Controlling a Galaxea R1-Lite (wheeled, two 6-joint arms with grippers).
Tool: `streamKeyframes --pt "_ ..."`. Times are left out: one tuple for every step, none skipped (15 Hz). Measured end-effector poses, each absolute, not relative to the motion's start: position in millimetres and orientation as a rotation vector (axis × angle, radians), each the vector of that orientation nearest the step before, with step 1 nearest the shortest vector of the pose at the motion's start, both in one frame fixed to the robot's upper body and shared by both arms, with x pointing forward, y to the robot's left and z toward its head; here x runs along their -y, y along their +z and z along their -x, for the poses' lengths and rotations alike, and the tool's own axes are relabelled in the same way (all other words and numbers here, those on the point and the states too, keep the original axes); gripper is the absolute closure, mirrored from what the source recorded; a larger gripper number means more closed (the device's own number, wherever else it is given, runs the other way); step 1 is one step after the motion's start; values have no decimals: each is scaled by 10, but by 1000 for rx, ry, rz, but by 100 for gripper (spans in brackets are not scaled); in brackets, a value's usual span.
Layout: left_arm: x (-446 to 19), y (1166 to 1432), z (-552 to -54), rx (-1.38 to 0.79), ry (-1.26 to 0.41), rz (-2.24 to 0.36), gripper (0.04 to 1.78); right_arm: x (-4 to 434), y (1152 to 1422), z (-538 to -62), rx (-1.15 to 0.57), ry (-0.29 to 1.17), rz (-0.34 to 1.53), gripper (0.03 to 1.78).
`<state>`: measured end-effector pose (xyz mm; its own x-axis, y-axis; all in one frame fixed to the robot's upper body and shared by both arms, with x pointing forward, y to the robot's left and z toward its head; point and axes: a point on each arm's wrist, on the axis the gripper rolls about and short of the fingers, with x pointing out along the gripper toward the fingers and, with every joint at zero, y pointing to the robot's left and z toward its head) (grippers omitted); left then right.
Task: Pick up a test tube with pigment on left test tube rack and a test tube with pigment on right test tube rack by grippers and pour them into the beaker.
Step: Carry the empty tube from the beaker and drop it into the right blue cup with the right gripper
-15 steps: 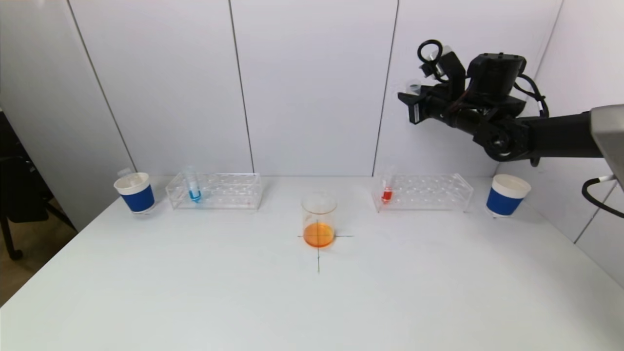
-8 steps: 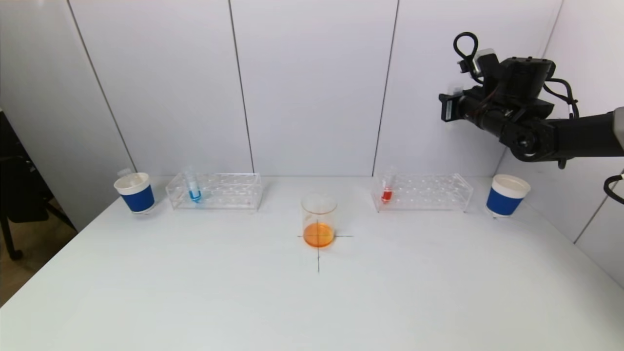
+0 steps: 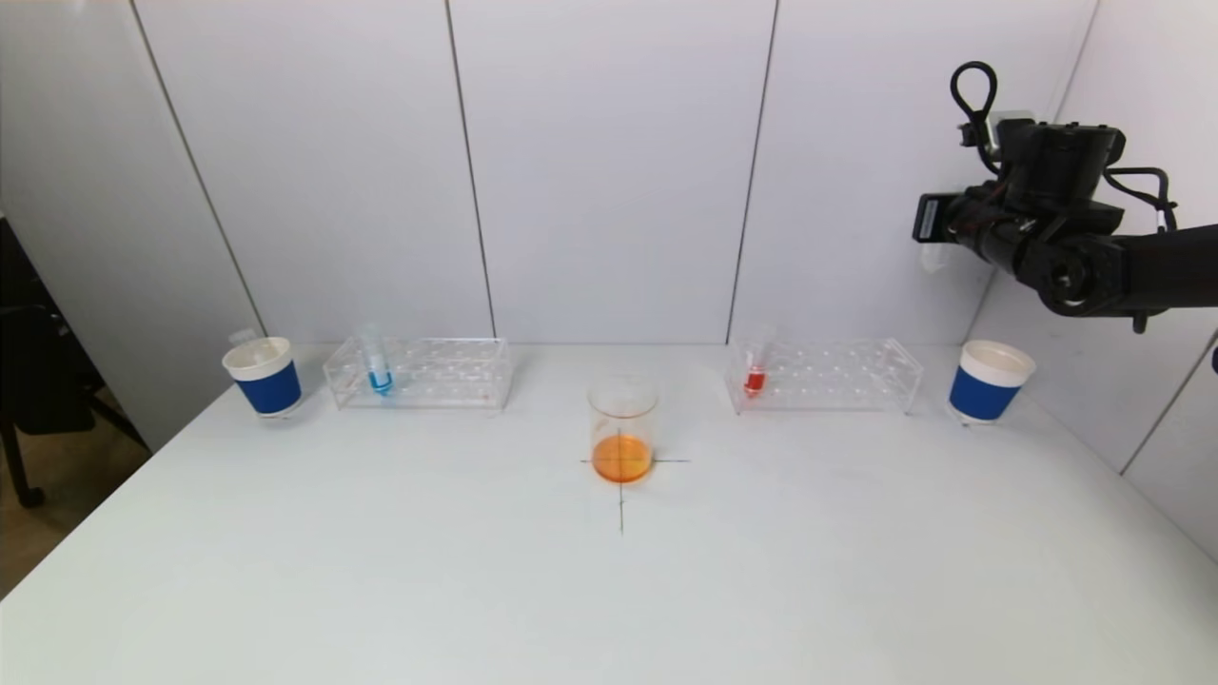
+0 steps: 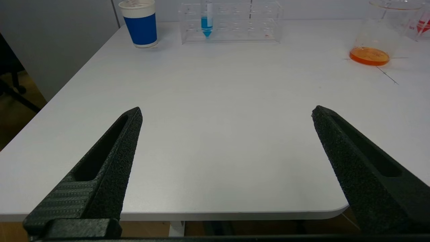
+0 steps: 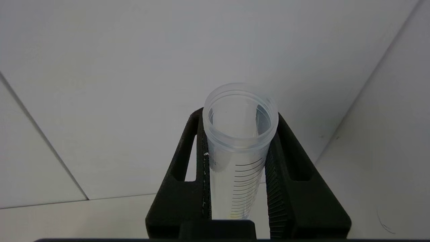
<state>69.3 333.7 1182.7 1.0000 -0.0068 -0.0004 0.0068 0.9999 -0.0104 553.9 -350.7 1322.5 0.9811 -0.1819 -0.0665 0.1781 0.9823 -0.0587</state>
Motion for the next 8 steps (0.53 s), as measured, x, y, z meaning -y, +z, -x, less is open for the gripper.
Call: streamKeyframes --pt "-3337 11827 -693 0 -6 10 6 3571 13218 -5535 -75 -197 45 130" --pt "-3337 11827 -693 0 -7 10 6 3647 13213 -5532 -76 -215 35 130" --pt "-3337 11827 -693 0 -7 10 6 3746 13204 -5528 -77 -239 25 130" --pt "-3337 11827 -693 0 -7 10 6 3835 13194 -5525 -78 -259 16 130" --pt "-3337 11827 -693 0 -6 10 6 3918 13179 -5523 -80 -278 7 130" --pt "-3337 11827 -693 0 -6 11 6 4003 13152 -5524 -86 -296 4 130" --pt "-3337 11827 -693 0 -6 10 6 4080 13123 -5524 -92 -312 3 130" --pt "-3337 11827 -693 0 -6 11 6 4160 13083 -5527 -101 -329 2 130"
